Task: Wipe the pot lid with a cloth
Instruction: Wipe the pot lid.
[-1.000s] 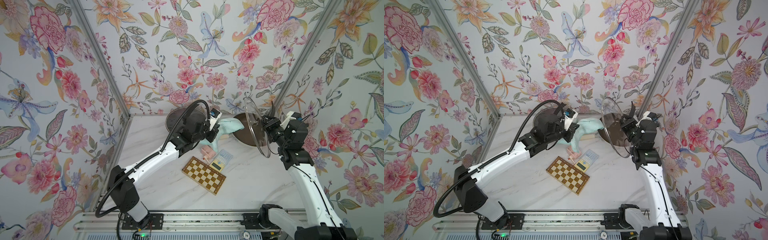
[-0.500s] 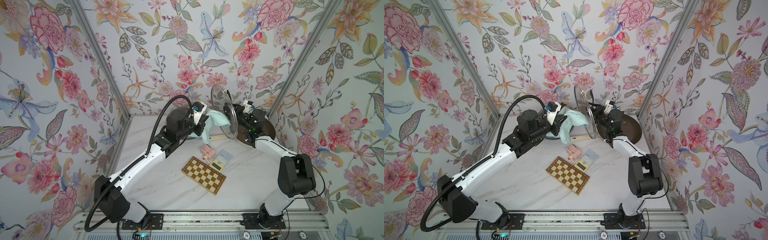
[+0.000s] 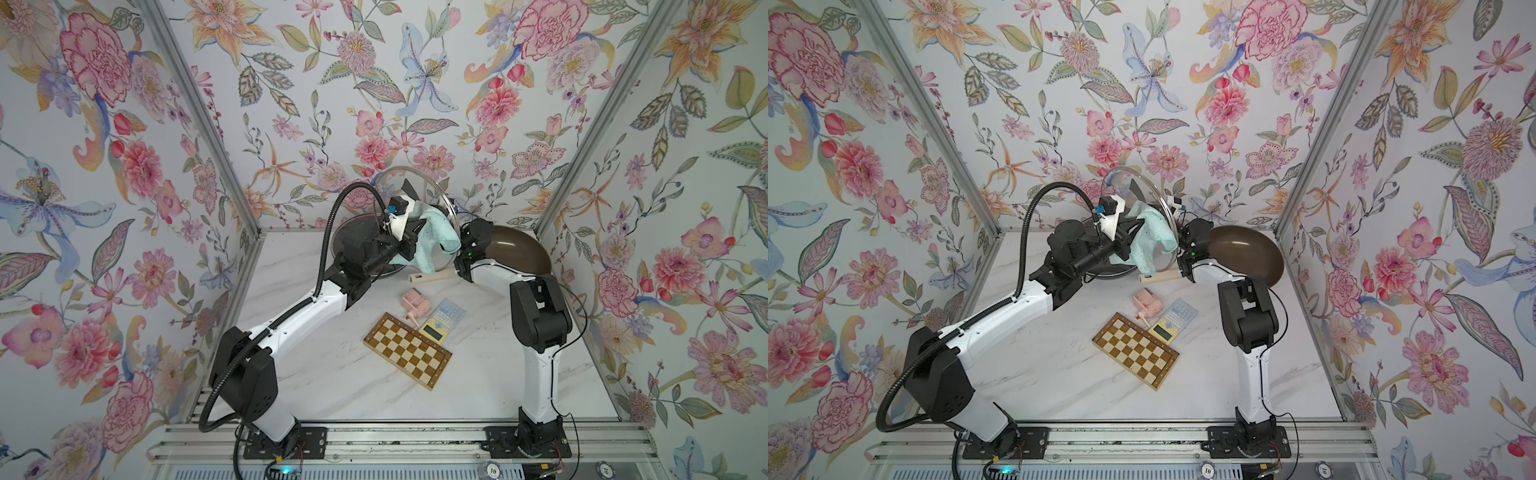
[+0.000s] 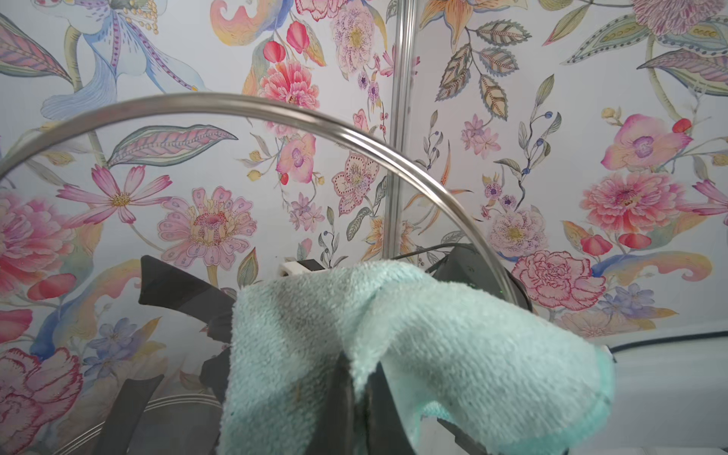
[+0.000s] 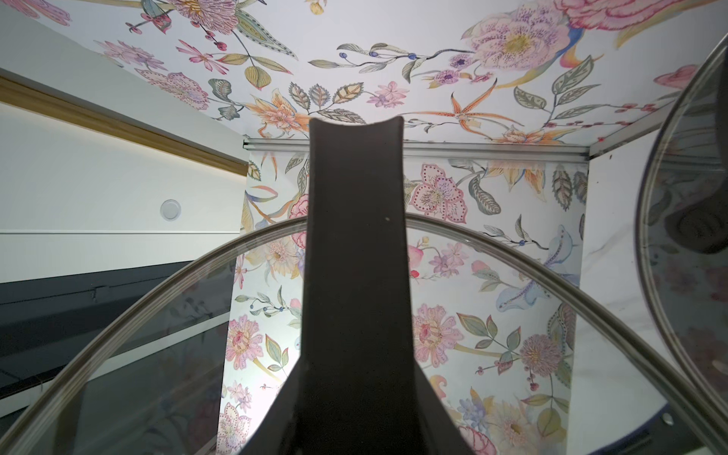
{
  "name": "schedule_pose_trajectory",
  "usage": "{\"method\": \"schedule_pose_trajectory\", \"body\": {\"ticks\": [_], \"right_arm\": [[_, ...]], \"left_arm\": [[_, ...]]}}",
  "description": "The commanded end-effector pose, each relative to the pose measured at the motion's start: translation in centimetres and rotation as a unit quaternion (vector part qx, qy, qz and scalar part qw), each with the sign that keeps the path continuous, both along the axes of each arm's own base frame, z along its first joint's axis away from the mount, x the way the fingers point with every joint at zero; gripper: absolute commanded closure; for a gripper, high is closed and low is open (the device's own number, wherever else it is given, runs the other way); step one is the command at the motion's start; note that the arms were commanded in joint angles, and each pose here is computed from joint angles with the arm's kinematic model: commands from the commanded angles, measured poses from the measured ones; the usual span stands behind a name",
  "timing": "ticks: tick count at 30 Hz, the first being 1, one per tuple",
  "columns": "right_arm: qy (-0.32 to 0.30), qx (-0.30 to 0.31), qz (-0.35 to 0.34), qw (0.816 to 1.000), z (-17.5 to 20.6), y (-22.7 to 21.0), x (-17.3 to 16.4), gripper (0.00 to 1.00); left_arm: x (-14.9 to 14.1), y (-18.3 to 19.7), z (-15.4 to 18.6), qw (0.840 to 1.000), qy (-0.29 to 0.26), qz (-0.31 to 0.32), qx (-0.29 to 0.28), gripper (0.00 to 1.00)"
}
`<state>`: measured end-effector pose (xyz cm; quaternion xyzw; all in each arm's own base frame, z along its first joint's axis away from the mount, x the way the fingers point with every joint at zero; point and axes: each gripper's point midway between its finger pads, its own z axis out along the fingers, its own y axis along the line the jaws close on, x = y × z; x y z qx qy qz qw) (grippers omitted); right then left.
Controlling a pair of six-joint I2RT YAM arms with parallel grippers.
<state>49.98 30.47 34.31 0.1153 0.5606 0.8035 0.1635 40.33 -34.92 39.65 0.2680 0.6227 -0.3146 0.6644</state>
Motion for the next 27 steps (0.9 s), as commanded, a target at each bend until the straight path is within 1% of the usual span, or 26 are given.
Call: {"method": "schedule_pose_trajectory", "body": {"ticks": [1,4,7,11,13,15,19,22,24,27], "right_arm": [[-0.118,0.060,0.054,0.990,8.2,-0.4,-4.5,1.00],[-0.118,0.057,0.093,0.987,8.5,0.8,-5.4,1.00],[-0.119,0.030,0.122,0.985,7.8,1.9,-6.1,1.00],[-0.117,0.011,0.143,0.983,6.8,2.4,-6.9,1.00],[-0.123,0.010,0.147,0.981,6.7,2.4,-7.5,1.00],[-0.133,0.007,0.149,0.980,6.7,2.4,-8.1,1.00],[-0.147,0.011,0.150,0.978,7.1,2.3,-9.0,1.00],[-0.165,0.025,0.147,0.975,8.3,1.7,-9.6,1.00],[-0.173,0.030,0.144,0.974,9.1,1.4,-9.8,1.00],[-0.179,0.032,0.136,0.974,9.6,1.1,-9.6,1.00]], "left_arm": [[0.5,-1.1,4.0,0.998,-0.045,0.004,-0.035,1.00],[1.1,-1.8,4.8,0.996,-0.074,0.033,-0.022,1.00],[2.0,-0.6,6.8,0.989,-0.116,0.085,-0.034,1.00],[3.1,2.8,9.9,0.968,-0.169,0.175,-0.061,1.00],[3.7,4.7,11.0,0.957,-0.182,0.213,-0.075,1.00],[4.6,6.7,11.2,0.946,-0.183,0.255,-0.081,1.00],[6.6,11.1,9.8,0.924,-0.163,0.337,-0.081,1.00],[8.2,13.7,6.8,0.909,-0.132,0.392,-0.049,1.00],[8.7,15.1,4.5,0.905,-0.107,0.411,-0.037,1.00],[8.9,16.3,0.6,0.901,-0.073,0.428,-0.013,1.00]]}}
